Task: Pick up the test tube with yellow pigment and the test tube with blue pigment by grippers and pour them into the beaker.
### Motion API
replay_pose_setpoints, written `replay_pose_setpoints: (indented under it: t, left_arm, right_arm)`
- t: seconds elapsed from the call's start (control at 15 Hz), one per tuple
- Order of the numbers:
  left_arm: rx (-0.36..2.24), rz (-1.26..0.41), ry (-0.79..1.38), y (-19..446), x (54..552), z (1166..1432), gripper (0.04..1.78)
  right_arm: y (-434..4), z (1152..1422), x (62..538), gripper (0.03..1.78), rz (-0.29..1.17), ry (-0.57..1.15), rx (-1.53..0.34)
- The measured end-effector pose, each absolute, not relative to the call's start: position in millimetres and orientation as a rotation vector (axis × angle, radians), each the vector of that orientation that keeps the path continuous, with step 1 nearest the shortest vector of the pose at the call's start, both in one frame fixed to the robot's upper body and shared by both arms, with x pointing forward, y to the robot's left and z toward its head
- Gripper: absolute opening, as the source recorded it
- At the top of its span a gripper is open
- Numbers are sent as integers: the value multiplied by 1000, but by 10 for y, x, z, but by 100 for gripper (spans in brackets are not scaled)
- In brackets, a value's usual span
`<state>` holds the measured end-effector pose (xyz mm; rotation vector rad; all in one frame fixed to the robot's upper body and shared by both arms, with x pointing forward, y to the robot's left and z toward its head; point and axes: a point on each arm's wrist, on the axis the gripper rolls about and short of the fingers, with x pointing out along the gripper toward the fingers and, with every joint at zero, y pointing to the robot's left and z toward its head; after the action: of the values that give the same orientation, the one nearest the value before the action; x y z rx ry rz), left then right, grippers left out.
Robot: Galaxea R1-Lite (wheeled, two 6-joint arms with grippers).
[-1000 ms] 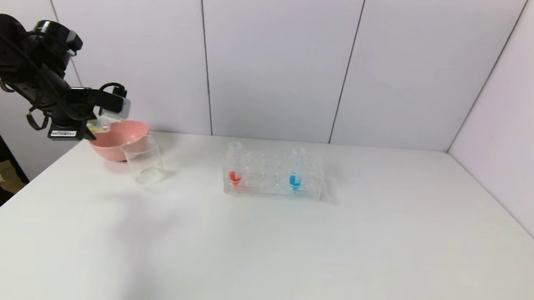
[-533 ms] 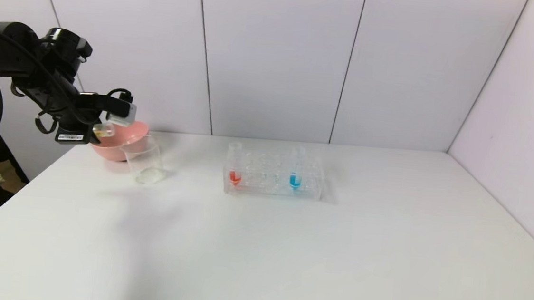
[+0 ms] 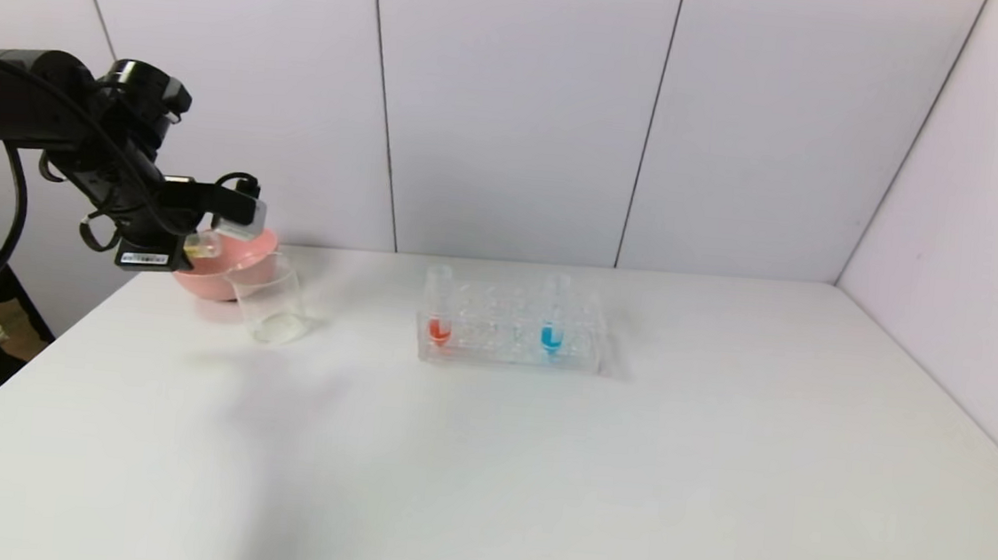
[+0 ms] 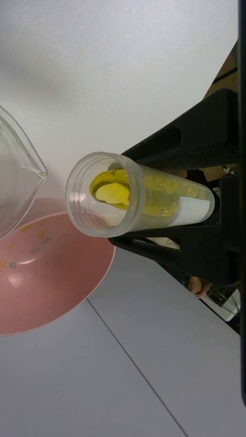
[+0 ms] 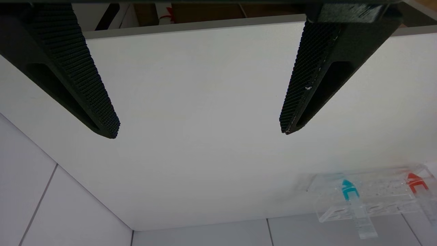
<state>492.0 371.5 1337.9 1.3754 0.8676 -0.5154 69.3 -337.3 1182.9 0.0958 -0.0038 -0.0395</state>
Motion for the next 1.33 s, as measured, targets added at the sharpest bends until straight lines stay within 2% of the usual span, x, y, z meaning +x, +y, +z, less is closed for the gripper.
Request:
replay_pose_setpoints:
  t: [1.33]
  left_arm:
    - [1432, -483, 899, 3563, 5016, 13303, 47]
  right_arm:
    - [-3373, 11830, 693, 171, -39, -4, 96]
